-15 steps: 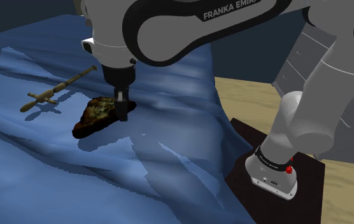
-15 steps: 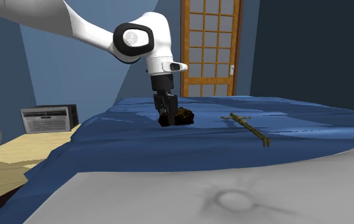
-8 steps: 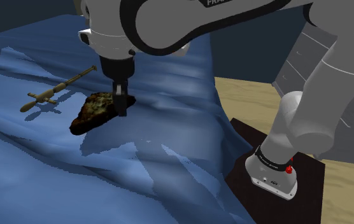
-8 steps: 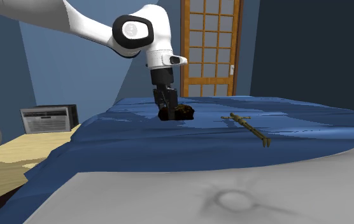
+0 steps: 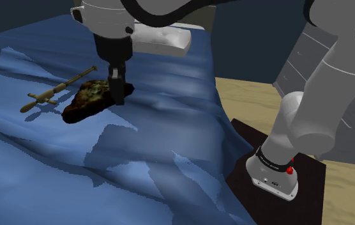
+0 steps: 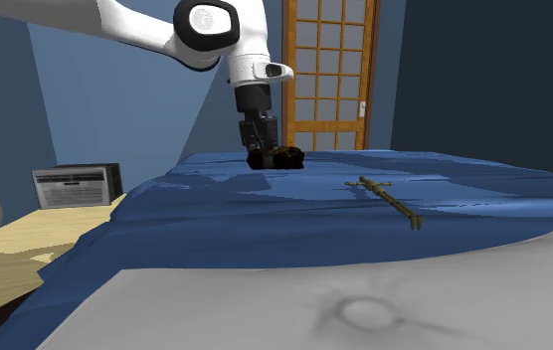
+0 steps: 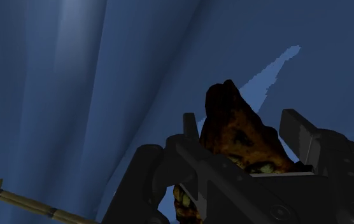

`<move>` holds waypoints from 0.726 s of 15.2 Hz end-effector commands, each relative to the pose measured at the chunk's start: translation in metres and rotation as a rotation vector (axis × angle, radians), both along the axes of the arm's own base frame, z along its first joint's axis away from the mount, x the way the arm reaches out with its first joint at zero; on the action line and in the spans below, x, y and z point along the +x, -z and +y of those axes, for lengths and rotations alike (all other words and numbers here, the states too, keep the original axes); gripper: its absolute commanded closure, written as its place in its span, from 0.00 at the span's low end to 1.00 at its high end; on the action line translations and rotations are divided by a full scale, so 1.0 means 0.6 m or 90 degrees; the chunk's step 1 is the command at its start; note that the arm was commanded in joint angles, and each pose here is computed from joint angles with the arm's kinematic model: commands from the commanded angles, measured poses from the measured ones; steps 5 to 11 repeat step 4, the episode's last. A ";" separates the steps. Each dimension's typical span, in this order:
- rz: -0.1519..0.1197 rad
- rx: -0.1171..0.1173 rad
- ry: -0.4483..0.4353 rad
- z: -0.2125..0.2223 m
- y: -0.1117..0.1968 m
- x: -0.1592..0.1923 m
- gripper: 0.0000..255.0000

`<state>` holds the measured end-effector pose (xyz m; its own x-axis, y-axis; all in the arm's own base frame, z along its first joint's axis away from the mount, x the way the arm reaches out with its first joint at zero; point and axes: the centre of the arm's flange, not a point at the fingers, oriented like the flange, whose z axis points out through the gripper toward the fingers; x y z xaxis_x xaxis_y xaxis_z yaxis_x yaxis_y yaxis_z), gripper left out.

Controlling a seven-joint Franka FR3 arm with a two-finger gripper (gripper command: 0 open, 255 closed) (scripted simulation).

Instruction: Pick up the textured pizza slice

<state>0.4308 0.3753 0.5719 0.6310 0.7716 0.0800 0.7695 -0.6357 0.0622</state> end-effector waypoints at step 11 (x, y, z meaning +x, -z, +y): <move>0.000 0.000 0.000 0.000 -0.027 -0.001 1.00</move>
